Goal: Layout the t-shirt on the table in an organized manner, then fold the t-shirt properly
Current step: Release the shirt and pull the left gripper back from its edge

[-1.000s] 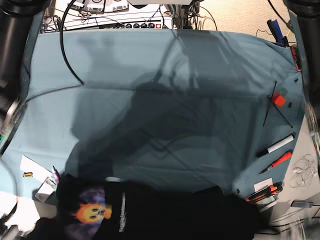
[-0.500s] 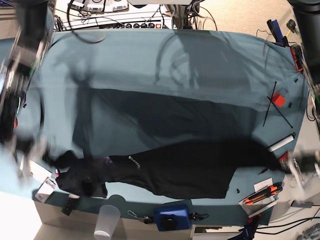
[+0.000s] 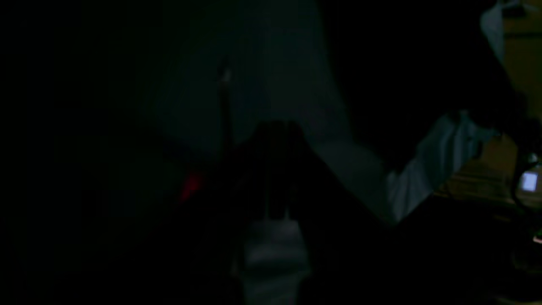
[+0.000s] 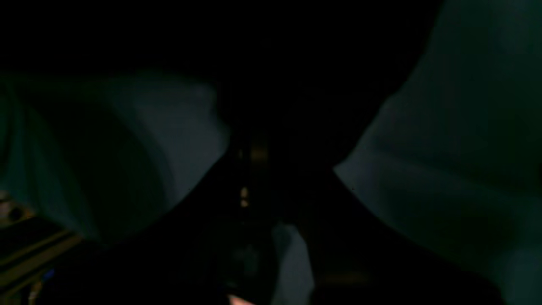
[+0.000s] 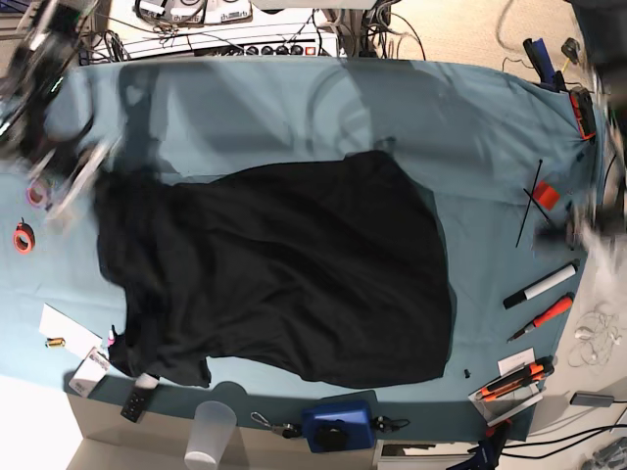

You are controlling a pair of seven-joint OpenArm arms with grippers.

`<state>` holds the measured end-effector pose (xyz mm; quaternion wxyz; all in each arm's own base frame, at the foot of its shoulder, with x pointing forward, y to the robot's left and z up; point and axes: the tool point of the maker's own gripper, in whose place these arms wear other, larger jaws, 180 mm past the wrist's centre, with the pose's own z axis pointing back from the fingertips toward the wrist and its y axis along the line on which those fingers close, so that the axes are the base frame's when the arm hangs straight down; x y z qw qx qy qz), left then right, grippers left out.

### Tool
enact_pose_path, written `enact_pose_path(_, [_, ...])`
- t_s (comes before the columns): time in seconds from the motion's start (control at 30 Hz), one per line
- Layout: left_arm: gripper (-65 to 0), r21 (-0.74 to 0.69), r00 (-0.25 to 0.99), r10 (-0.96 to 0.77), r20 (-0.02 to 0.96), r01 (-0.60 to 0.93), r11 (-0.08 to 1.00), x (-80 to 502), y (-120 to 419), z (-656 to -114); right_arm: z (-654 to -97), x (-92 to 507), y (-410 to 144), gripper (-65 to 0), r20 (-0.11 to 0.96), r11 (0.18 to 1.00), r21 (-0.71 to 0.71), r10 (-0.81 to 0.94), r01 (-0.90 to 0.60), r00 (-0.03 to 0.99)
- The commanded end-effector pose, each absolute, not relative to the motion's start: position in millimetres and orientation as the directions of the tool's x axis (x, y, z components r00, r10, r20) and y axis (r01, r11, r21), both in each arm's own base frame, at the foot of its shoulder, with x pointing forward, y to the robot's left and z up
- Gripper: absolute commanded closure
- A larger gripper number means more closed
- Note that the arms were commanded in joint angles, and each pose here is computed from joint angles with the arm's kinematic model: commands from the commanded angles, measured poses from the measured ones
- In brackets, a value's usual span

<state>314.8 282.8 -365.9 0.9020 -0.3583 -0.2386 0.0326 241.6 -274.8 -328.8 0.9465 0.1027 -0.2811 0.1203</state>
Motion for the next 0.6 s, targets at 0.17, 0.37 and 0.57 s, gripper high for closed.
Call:
enact_pose_path(0.17, [0.0,-0.695,0.876,0.264,0.403,0.105,0.711,295,286,-369,-346,216,-253,0.0,0.54,0.935,0.194,0.15,-0.296,0.828])
enact_pose_path(0.37, [0.0,-0.768,0.842,0.311,0.44,0.174,0.616,302,256,-359,-355,207,-249,0.0,0.518,0.938,0.206,0.139,-0.28,0.844])
enact_pose_path(0.57, [0.0,-0.78,0.812,0.282,0.511,0.3,0.55,315,201,-343,-359,206,-261,0.0,0.496,0.954,0.145,0.16,-0.263,0.853])
